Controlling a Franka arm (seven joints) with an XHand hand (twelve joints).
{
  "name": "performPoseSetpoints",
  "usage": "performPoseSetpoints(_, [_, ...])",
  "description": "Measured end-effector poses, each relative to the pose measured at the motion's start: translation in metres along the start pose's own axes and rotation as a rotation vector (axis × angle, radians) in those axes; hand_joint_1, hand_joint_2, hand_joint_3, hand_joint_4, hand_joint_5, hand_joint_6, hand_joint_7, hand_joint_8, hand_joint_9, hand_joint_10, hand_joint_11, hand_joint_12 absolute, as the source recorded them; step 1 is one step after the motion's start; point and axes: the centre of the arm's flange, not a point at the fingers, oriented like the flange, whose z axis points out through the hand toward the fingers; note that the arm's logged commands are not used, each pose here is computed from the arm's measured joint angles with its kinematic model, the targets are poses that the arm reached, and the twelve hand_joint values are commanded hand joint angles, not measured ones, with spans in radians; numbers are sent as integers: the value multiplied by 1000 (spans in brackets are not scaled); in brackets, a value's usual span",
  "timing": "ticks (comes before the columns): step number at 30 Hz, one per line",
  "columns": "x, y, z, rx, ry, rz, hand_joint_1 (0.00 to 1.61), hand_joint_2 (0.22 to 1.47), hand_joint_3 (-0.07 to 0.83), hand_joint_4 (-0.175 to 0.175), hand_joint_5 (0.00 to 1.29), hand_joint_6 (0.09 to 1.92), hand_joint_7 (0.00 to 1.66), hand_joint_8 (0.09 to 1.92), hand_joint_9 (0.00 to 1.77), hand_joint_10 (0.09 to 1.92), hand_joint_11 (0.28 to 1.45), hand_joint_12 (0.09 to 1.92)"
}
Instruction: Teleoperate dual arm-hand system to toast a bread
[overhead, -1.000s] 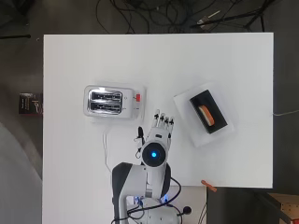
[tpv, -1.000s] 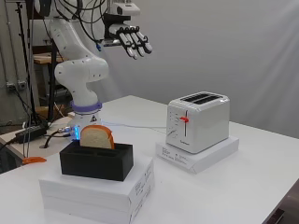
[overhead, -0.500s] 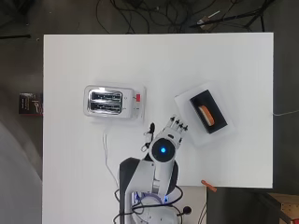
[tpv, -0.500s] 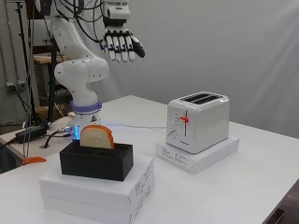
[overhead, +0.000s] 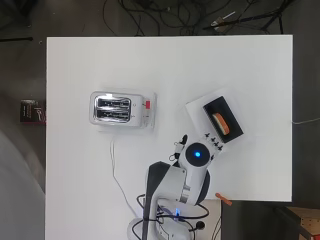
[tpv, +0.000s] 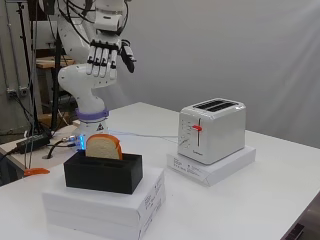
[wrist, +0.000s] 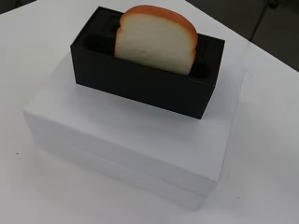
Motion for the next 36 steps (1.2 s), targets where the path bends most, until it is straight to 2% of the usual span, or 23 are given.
performPoseSetpoints(4, [-7,16,3,26,16,18,276,1170,7,117,547,87,375,87,441,87,439,87])
performPoseSetpoints(8, [-14,33,6,83,37,20,221,1129,-6,90,374,87,369,87,674,87,621,87])
performPoseSetpoints(13, [-18,52,5,149,41,33,146,1058,-20,79,319,87,382,87,709,87,642,87])
performPoseSetpoints(21, [-7,87,9,225,9,106,141,1020,-6,60,319,87,449,87,786,87,721,87])
performPoseSetpoints(29, [2,120,32,315,10,163,192,1016,-1,61,390,87,504,87,798,87,721,87])
performPoseSetpoints(36, [10,125,45,355,29,165,208,1024,2,60,405,87,518,87,813,87,726,87])
